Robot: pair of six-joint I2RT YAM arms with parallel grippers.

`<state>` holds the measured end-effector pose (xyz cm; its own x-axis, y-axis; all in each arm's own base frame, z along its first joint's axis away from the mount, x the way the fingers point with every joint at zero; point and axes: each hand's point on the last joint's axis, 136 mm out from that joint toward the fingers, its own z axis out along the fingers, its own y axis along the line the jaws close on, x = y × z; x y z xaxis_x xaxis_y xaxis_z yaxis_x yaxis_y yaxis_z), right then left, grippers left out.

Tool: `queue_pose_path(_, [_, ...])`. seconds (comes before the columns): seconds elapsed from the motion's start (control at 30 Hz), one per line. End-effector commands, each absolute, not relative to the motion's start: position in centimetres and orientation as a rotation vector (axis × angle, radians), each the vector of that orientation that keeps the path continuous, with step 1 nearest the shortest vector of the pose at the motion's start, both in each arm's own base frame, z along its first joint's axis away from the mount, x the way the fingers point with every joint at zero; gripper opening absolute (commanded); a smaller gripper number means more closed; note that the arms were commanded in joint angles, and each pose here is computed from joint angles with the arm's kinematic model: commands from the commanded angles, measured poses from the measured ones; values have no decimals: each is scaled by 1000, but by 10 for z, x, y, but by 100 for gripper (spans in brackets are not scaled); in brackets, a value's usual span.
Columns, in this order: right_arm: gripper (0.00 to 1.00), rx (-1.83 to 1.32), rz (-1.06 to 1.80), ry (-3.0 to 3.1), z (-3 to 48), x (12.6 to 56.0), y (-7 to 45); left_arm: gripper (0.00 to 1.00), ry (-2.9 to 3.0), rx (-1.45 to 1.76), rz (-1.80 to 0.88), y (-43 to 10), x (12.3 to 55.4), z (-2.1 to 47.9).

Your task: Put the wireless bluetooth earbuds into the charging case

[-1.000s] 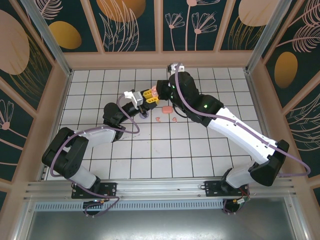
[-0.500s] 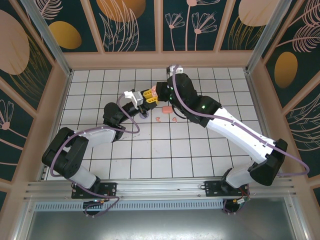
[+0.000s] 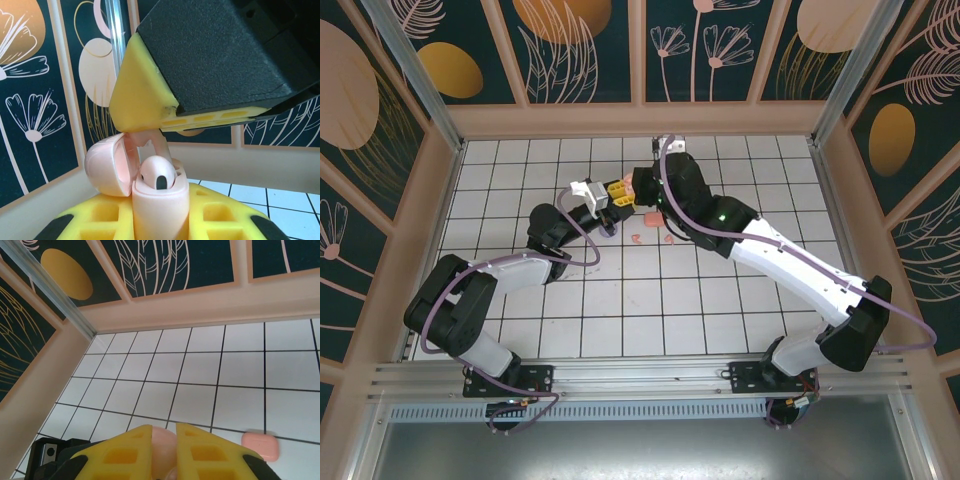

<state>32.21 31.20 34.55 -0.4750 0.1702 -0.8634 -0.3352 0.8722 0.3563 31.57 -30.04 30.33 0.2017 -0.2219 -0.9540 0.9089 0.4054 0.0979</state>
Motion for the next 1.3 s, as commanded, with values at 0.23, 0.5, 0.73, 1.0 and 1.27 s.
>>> queue_pose_path(0.23, [16,-279,492,1992,322,299,329,0,954,797,-918,-300,309,335])
queue_pose_path(0.5, [16,-258,452,1994,316,301,322,0,950,796,-920,-300,308,337])
queue_pose_path(0.73, [16,-301,470,2010,308,299,329,0,945,794,-921,-300,308,339])
queue_pose_path(1.0, [16,-377,517,2047,298,293,340,0,948,792,-920,-299,308,339])
queue_pose_path(1.27, [28,-296,564,2058,303,295,326,0,948,791,-920,-299,308,339])
